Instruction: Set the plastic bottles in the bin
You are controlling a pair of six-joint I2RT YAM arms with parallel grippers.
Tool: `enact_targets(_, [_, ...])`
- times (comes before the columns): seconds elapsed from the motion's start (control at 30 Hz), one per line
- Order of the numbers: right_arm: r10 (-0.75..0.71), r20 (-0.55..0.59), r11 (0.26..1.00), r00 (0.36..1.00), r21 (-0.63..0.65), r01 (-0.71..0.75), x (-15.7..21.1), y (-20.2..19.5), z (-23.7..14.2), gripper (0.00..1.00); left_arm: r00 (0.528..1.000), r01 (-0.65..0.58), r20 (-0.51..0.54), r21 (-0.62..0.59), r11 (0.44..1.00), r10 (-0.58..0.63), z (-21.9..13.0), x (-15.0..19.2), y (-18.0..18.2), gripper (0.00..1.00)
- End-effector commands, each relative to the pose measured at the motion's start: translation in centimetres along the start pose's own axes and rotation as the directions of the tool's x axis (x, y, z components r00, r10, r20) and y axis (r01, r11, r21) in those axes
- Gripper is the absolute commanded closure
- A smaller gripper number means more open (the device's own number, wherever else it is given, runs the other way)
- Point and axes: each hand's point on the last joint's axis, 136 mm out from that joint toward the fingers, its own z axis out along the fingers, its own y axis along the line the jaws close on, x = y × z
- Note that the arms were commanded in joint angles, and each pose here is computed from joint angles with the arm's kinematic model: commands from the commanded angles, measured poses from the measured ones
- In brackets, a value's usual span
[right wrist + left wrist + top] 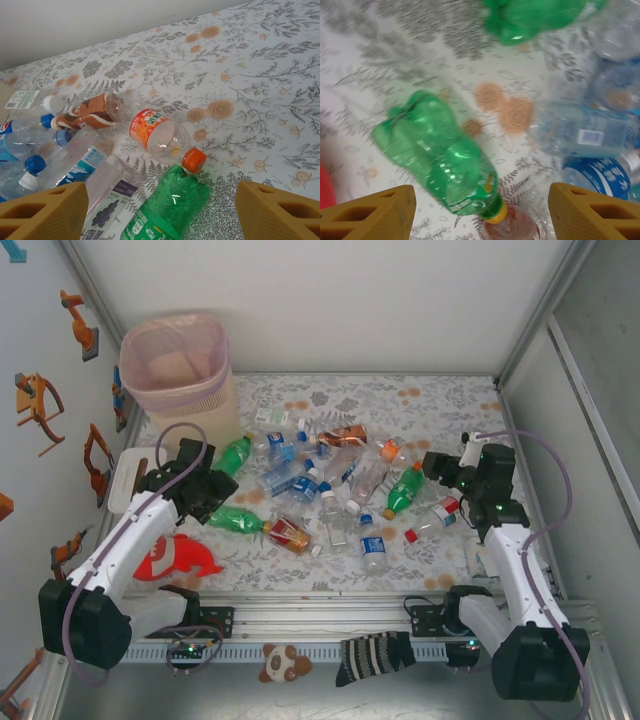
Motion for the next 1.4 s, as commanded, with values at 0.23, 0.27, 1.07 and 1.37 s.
enact_targets(0.23, [-0.018, 0.020, 1.000, 1.000, -0.012, 0.018, 0.1, 0.6, -0.7, 0.24, 0.947, 0.297, -0.108, -0.065, 0.953, -0.303, 2.9, 3.1, 2.0, 0.23])
enact_targets(0.27, [-0.015, 0.020, 1.000, 1.000, -0.013, 0.016, 0.2, 0.6, -0.7, 0.24, 0.941, 0.310, -0.121, -0.064, 0.949, -0.316, 3.3, 3.4, 1.9, 0.23])
enact_targets(1.07, [-0.020, 0.037, 0.999, 0.999, -0.026, 0.021, -0.9, 1.3, -1.6, 0.24, 0.891, 0.422, -0.158, -0.052, 0.905, -0.425, 8.8, 3.6, 2.2, 0.22])
enact_targets(1.37, [-0.023, 0.039, 0.999, 0.999, -0.024, 0.024, -0.9, 1.3, -2.0, 0.24, 0.904, 0.403, -0.127, -0.058, 0.913, -0.407, 8.6, 2.8, 2.5, 0.30])
